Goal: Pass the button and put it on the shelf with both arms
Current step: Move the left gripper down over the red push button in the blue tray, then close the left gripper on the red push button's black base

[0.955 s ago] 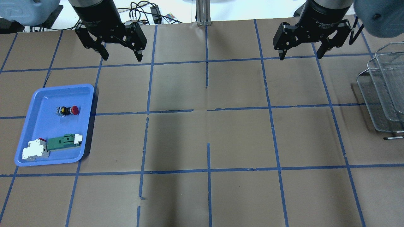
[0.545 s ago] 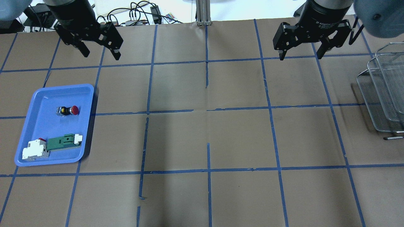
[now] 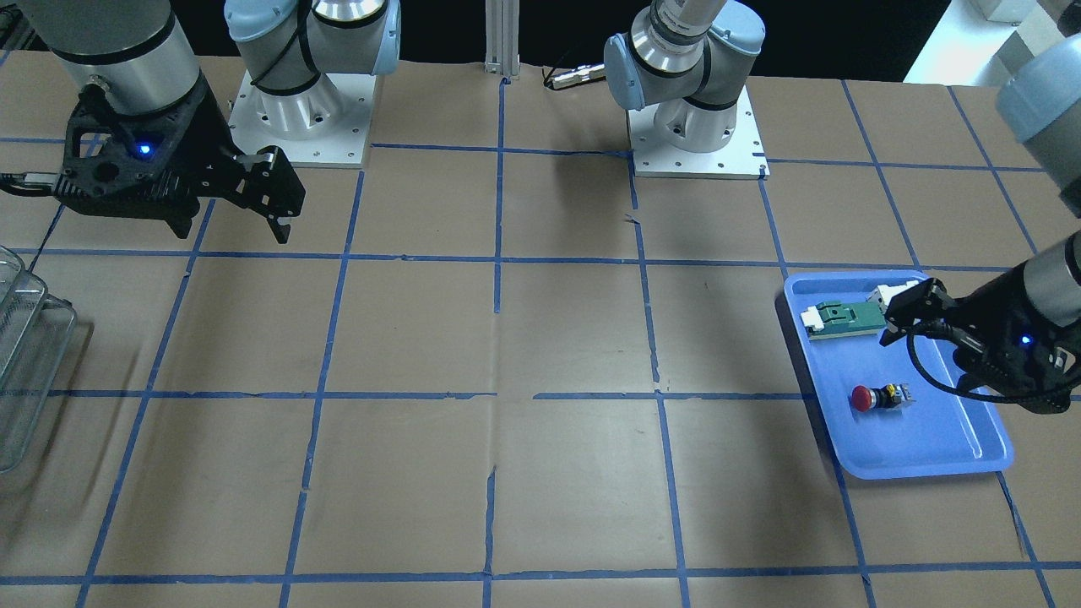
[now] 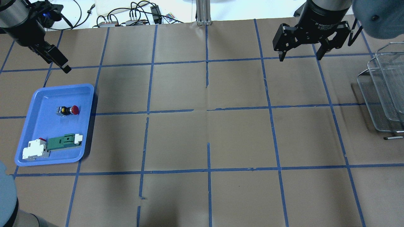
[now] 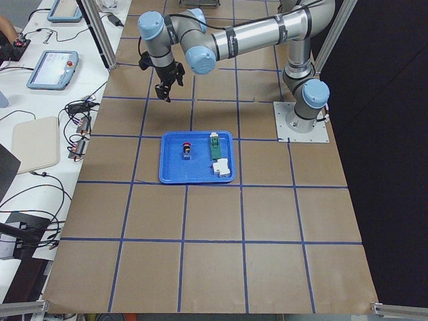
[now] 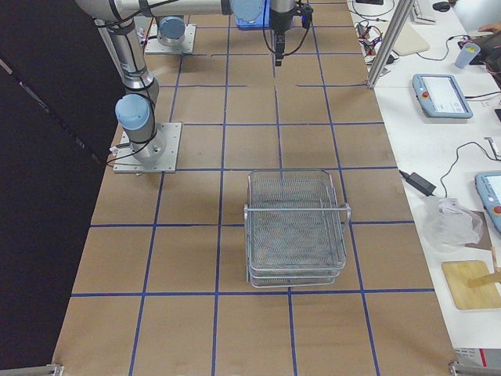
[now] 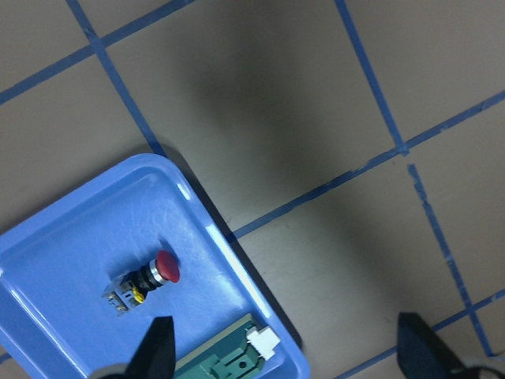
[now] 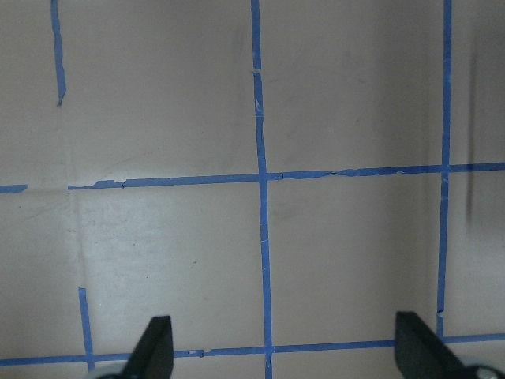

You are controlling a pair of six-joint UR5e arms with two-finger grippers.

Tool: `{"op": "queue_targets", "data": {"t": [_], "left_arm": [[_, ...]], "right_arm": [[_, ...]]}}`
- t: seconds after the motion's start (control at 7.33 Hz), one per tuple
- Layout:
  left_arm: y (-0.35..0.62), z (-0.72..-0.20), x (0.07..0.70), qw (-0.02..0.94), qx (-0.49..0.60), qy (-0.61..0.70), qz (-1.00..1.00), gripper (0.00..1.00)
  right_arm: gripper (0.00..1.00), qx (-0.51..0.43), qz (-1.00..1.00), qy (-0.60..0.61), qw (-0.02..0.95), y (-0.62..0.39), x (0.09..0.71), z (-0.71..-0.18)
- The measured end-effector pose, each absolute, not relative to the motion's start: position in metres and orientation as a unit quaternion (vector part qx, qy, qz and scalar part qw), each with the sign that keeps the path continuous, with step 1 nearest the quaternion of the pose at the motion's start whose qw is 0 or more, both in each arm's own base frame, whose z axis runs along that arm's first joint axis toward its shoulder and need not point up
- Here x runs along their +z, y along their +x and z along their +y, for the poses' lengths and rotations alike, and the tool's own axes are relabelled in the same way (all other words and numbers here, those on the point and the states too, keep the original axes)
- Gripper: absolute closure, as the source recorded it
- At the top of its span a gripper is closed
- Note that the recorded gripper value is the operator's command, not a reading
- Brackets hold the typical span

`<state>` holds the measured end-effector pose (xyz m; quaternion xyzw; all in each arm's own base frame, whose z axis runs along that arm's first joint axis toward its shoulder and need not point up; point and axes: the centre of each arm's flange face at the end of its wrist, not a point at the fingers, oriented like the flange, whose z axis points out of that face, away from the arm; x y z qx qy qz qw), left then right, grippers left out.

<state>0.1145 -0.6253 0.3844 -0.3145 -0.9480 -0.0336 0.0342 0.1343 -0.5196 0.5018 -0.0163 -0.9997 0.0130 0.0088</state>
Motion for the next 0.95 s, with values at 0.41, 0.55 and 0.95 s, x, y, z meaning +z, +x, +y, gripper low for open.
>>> {"op": "queue_targets", "data": {"t": [0.41,0.55,0.95], "left_arm": [[0.170,-0.610,0.286,0.052,-0.043,-0.483,-0.873,0.00],[0.179,-0.606,0.263,0.054,-0.045,-0.547,-0.834,0.00],[0.194,-0.600,0.209,0.051,-0.041,-0.624,-0.778,0.00]], "right_arm": [[0.00,0.013,-1.000,-0.019,0.009,0.135,0.502,-0.519],[0.00,0.012,-1.000,-0.019,0.009,0.135,0.502,-0.519],[0.00,0.011,-1.000,-0.019,0.010,0.135,0.501,-0.519]]}}
